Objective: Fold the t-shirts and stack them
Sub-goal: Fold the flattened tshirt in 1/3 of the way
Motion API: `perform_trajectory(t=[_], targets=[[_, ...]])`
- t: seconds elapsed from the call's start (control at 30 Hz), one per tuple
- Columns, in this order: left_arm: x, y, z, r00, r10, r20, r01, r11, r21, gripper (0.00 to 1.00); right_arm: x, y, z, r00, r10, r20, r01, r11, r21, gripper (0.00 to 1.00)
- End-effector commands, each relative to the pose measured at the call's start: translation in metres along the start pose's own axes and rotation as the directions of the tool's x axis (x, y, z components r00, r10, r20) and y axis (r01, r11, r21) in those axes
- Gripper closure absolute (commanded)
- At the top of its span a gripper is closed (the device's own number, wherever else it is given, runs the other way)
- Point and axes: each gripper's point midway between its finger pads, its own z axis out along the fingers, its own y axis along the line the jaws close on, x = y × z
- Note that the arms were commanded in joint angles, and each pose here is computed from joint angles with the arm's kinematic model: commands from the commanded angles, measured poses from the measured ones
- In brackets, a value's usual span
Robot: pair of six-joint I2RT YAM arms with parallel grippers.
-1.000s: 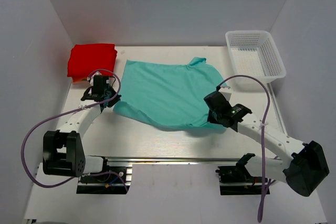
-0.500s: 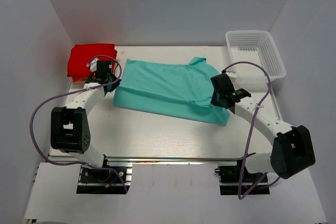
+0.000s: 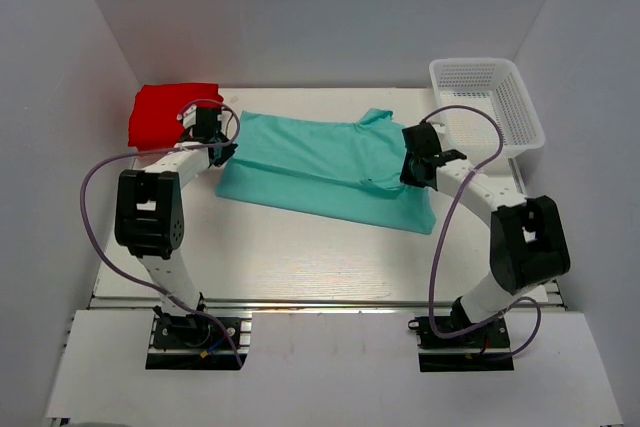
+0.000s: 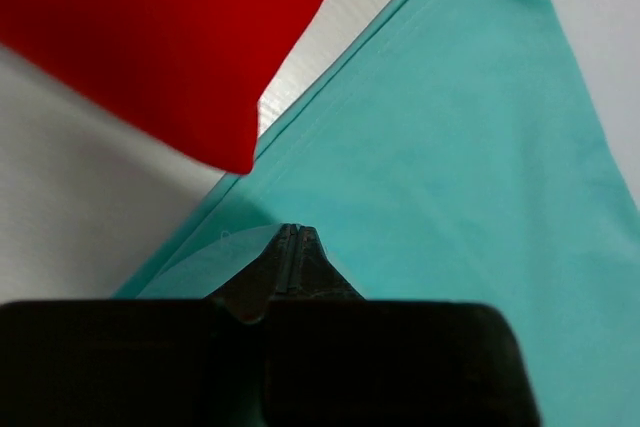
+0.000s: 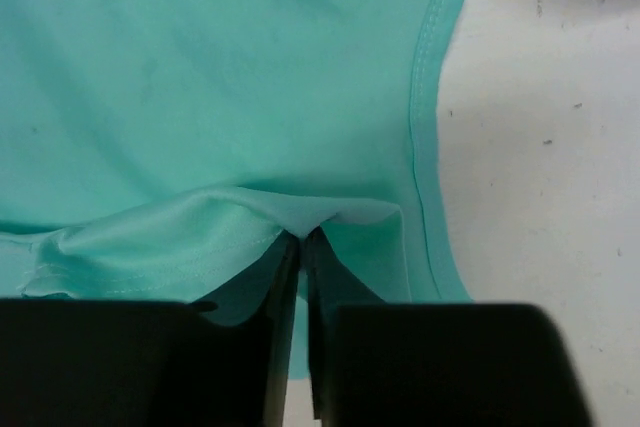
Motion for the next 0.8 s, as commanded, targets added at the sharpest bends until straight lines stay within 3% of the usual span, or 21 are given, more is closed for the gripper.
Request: perform_trajectory(t=[0.0, 0.03, 0.1, 0.17, 0.2, 0.23, 0.27, 0.33, 0.4, 0.43, 0.53, 0.6, 0.63, 0.67, 0.77], targets=[[-0.033, -0.019, -0.001, 0.997, -0.014, 0.082, 0.012, 1.0, 0.026, 1.0, -0.045, 0.01, 0.009, 0.996, 0.054, 0.075, -0.052, 0.998, -0.025, 0.84], [-0.037, -0.019, 0.001, 0.997, -0.01, 0.081, 0.01, 1.0, 0.007, 1.0, -0.046, 0.01, 0.017, 0.996, 0.058, 0.066, -0.057, 0.998, -0.018, 0.79], [-0.045, -0.022, 0.004, 0.995, 0.005, 0.104, -0.005, 1.0, -0.005, 1.0, -0.067, 0.015, 0.028, 0.993, 0.074, 0.092, -0.073, 0.997, -0.022, 0.78], [-0.061, -0.032, -0.001, 0.994, 0.027, 0.105, -0.025, 1.0, -0.018, 0.9, -0.086, 0.022, 0.03, 0.989, 0.086, 0.116, -0.081, 0.996, -0.046, 0.68], [-0.061, -0.033, 0.002, 0.995, 0.043, 0.094, -0.041, 0.999, -0.029, 0.73, -0.092, 0.024, 0.038, 0.991, 0.083, 0.104, -0.079, 0.996, -0.042, 0.62], [-0.072, -0.041, -0.006, 0.994, 0.053, 0.1, -0.051, 0.998, -0.025, 0.34, -0.099, 0.029, 0.036, 0.991, 0.088, 0.102, -0.081, 0.995, -0.064, 0.6], [-0.072, -0.044, -0.007, 0.993, 0.085, 0.085, -0.085, 0.996, -0.012, 0.01, -0.095, 0.03, 0.035, 0.994, 0.064, 0.085, -0.058, 0.996, -0.067, 0.58], [-0.077, -0.056, -0.013, 0.989, 0.122, 0.08, -0.125, 0.992, 0.033, 0.0, -0.086, 0.043, 0.026, 0.997, 0.043, 0.063, -0.034, 0.989, -0.145, 0.45], [-0.067, -0.051, -0.014, 0.989, 0.141, 0.035, -0.142, 0.989, 0.027, 0.0, -0.088, 0.054, 0.01, 0.996, 0.015, 0.092, 0.008, 0.97, -0.241, 0.24], [-0.066, -0.049, -0.018, 0.989, 0.143, 0.03, -0.144, 0.989, 0.024, 0.0, -0.063, 0.048, 0.009, 0.998, -0.02, 0.059, 0.034, 0.966, -0.255, 0.1], [-0.045, -0.044, -0.027, 0.983, 0.182, -0.008, -0.182, 0.982, 0.051, 0.0, -0.035, 0.061, -0.011, 0.996, -0.078, 0.046, 0.09, 0.913, -0.398, 0.1], [-0.04, -0.057, -0.039, 0.98, 0.2, 0.012, -0.199, 0.97, 0.141, 0.0, -0.008, 0.067, -0.026, 0.993, -0.115, 0.023, 0.112, 0.87, -0.48, 0.1], [-0.015, -0.056, -0.038, 0.969, 0.242, -0.051, -0.226, 0.95, 0.215, 0.0, -0.005, 0.07, -0.032, 0.991, -0.128, 0.037, 0.129, 0.855, -0.502, 0.1], [-0.009, -0.07, -0.041, 0.968, 0.247, -0.039, -0.225, 0.929, 0.295, 0.0, 0.01, 0.075, -0.036, 0.989, -0.149, 0.015, 0.133, 0.83, -0.542, 0.1], [0.032, -0.066, -0.04, 0.95, 0.287, -0.12, -0.222, 0.897, 0.383, 0.0, 0.028, 0.088, -0.038, 0.985, -0.173, -0.005, 0.134, 0.786, -0.604, 0.1]])
